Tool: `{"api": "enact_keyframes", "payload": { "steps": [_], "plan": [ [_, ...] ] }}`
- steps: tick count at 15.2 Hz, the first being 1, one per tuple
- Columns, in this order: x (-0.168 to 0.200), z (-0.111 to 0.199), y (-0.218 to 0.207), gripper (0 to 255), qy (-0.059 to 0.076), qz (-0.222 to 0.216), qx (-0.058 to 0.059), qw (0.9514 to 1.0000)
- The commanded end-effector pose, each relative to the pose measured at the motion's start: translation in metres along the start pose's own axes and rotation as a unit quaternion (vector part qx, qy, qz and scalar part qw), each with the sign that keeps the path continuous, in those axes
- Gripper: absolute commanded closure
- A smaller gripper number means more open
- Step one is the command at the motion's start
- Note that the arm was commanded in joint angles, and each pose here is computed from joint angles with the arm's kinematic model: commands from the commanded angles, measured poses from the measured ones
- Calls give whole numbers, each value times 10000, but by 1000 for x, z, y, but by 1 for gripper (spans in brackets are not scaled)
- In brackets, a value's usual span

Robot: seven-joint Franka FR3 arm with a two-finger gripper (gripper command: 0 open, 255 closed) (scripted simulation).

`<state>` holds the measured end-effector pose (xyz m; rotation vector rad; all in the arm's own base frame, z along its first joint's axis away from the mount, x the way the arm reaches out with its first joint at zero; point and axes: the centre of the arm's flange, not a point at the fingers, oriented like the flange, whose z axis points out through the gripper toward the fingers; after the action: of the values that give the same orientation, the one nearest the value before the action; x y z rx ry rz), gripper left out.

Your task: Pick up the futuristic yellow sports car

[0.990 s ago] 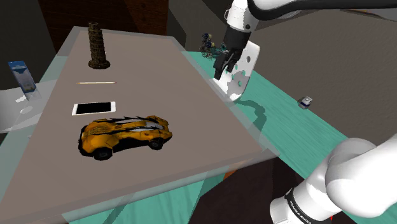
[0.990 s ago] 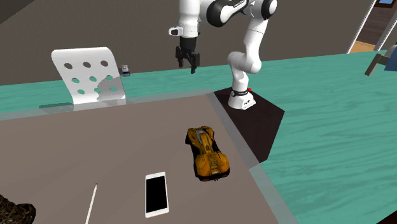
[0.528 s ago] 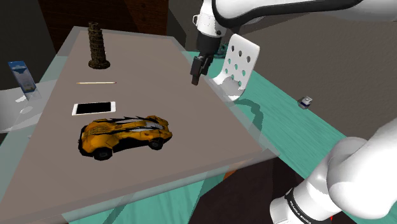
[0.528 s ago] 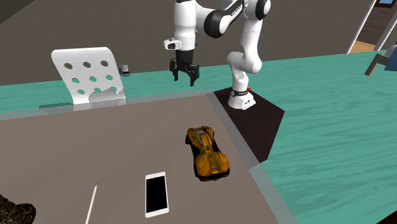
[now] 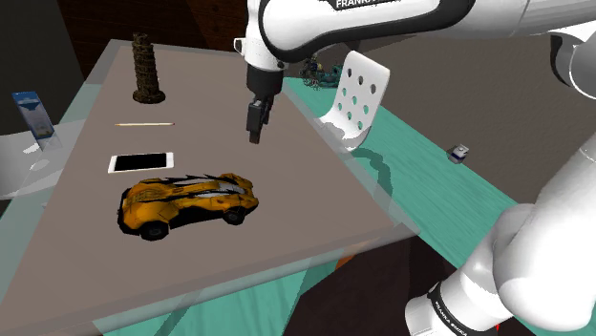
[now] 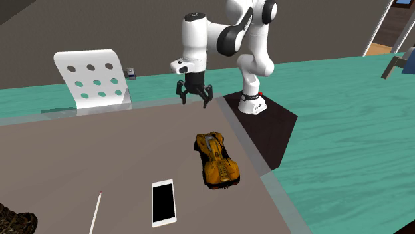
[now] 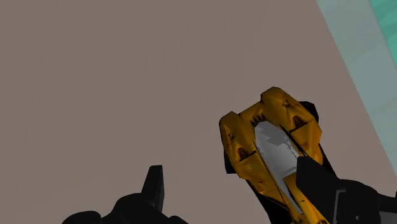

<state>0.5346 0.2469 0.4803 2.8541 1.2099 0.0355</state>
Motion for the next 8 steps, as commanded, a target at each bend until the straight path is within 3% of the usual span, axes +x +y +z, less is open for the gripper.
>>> {"api": "enact_keyframes", "payload": {
  "steps": [1, 4, 8],
  "plan": [
    [22, 11, -14, 0, -18, -348, 20, 9994],
    [51, 26, -37, 0, -46, -855, 48, 9963],
    [85, 46, -72, 0, -84, -1527, 86, 9882]
  ]
}}
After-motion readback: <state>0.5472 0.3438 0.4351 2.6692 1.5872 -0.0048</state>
